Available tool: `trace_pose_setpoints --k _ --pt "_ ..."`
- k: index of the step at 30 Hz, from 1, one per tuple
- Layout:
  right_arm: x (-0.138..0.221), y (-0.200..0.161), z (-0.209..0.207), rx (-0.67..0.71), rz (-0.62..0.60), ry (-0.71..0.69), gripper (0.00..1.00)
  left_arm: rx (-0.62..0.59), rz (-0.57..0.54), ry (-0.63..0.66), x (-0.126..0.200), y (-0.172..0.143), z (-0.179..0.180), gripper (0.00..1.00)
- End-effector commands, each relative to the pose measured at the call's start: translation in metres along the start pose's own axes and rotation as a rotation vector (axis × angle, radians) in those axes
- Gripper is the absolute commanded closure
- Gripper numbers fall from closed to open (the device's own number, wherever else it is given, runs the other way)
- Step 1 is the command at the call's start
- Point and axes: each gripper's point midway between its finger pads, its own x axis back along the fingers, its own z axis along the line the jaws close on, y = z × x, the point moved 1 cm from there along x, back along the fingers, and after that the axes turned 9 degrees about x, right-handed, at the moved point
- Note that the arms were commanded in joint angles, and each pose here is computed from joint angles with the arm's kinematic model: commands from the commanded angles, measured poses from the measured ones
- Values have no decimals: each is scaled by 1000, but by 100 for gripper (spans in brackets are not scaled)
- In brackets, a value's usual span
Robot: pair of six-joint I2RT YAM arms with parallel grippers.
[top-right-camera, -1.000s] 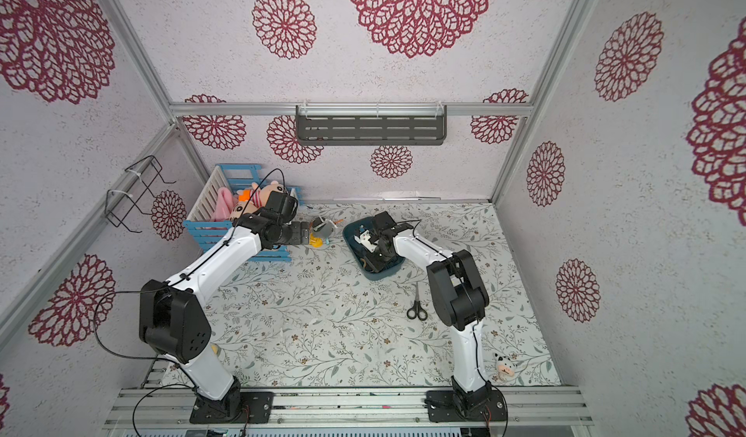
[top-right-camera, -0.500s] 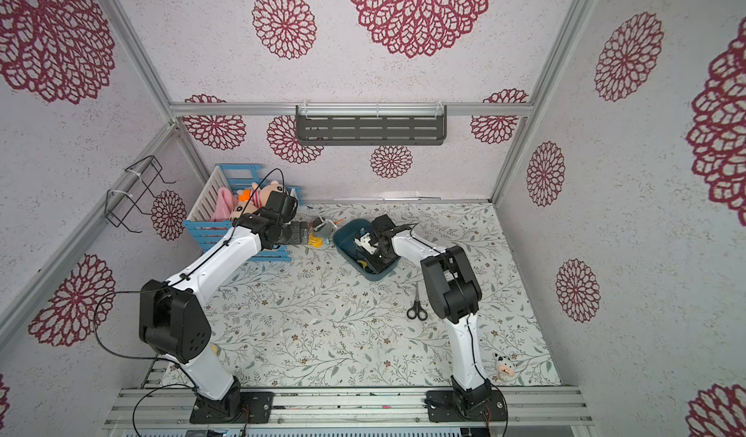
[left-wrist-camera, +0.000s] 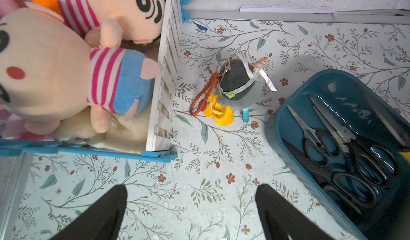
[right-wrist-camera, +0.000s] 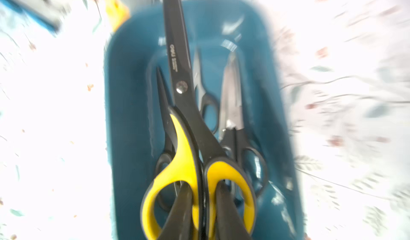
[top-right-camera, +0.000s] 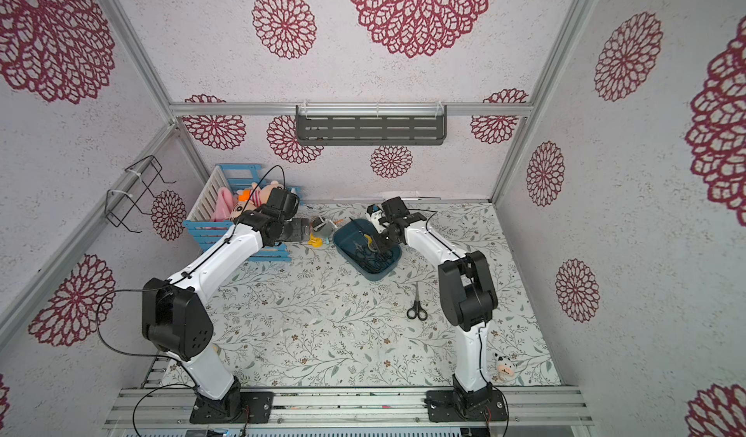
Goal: Take the scissors out of the storage box
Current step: Pick up the scissors from the storage box, then place the scissors at the center of the board.
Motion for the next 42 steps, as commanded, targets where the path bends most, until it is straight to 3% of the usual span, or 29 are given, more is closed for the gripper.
trace_pose_setpoints --k 1,4,8,16,21,29,42 --pt "48 20 -8 -144 -120 -93 92 -41 16 4 4 -9 -12 3" --pt "76 2 -6 -299 -157 -156 93 5 27 -16 5 -17 -17 3" --pt "105 -52 -4 -521 -163 -262 93 9 31 -33 8 -27 -29 3" --pt "125 -167 -5 -709 -71 -333 92 -7 10 -86 14 -27 -58 3" --pt "112 -218 -16 -749 -12 -356 92 -32 -2 -106 15 -17 -74 3" --pt "87 -249 -22 -734 54 -374 91 -75 -25 -97 16 -5 -75 3" --pt "74 -243 -48 -639 76 -410 89 -72 -15 -94 10 8 -61 3"
